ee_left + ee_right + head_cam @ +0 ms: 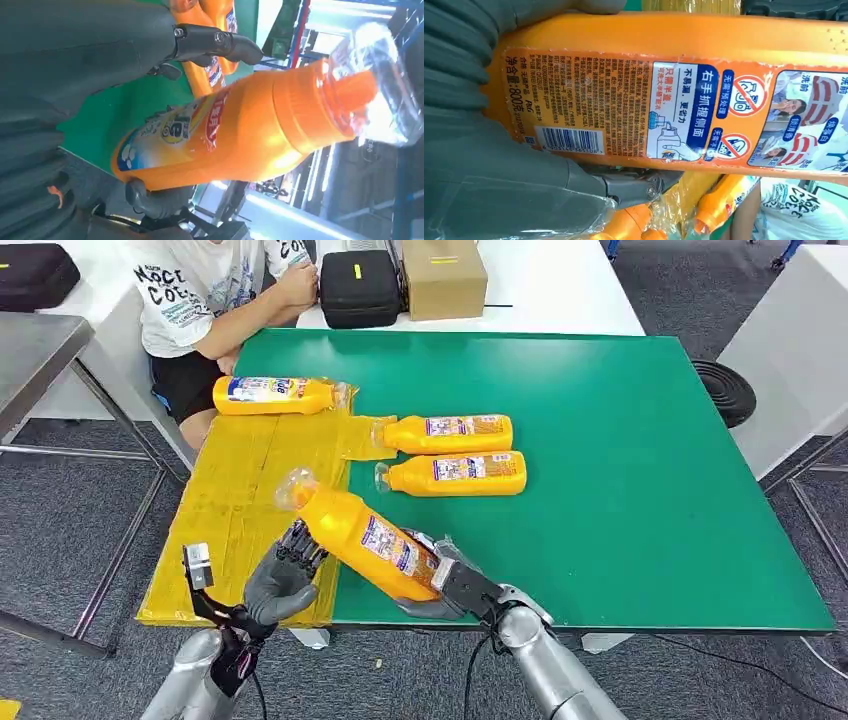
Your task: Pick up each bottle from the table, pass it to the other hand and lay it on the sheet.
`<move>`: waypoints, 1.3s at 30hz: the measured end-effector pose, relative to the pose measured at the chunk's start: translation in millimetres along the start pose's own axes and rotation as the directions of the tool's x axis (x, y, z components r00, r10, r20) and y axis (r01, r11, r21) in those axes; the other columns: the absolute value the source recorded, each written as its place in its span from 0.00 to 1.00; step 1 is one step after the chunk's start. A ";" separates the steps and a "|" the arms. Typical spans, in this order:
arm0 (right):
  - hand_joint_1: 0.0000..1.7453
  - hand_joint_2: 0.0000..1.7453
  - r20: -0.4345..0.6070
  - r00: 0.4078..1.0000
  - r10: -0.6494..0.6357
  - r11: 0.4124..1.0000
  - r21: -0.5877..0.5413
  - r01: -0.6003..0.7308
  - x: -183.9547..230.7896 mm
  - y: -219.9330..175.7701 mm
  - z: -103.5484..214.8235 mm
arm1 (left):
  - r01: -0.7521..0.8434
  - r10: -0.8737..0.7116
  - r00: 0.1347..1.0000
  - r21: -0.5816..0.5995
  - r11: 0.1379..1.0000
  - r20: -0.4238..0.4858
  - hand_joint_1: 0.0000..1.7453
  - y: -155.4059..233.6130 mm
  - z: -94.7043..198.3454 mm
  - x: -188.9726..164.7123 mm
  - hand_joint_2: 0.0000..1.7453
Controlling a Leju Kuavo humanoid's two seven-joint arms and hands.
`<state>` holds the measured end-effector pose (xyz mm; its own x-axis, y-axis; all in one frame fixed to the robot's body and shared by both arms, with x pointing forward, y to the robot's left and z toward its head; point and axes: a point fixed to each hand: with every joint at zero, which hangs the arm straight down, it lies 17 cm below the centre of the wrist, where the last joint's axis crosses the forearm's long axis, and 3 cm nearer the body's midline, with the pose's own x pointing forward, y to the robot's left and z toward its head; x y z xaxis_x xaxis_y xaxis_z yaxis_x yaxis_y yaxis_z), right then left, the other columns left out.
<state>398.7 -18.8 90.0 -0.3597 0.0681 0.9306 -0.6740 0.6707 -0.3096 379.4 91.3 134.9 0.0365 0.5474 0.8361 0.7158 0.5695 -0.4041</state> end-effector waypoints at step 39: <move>1.00 1.00 -0.035 0.999 0.013 0.981 0.196 -0.006 -11.6 58.5 -10.0 | -0.001 0.000 0.999 -0.023 1.000 -0.048 0.97 -1.4 -14.7 -12.4 1.00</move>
<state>369.9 27.0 63.0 -0.3457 0.1020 0.9328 -0.7855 0.5123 -0.3471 388.2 74.7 130.6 0.0702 0.5175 0.8528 0.7319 0.5542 -0.3965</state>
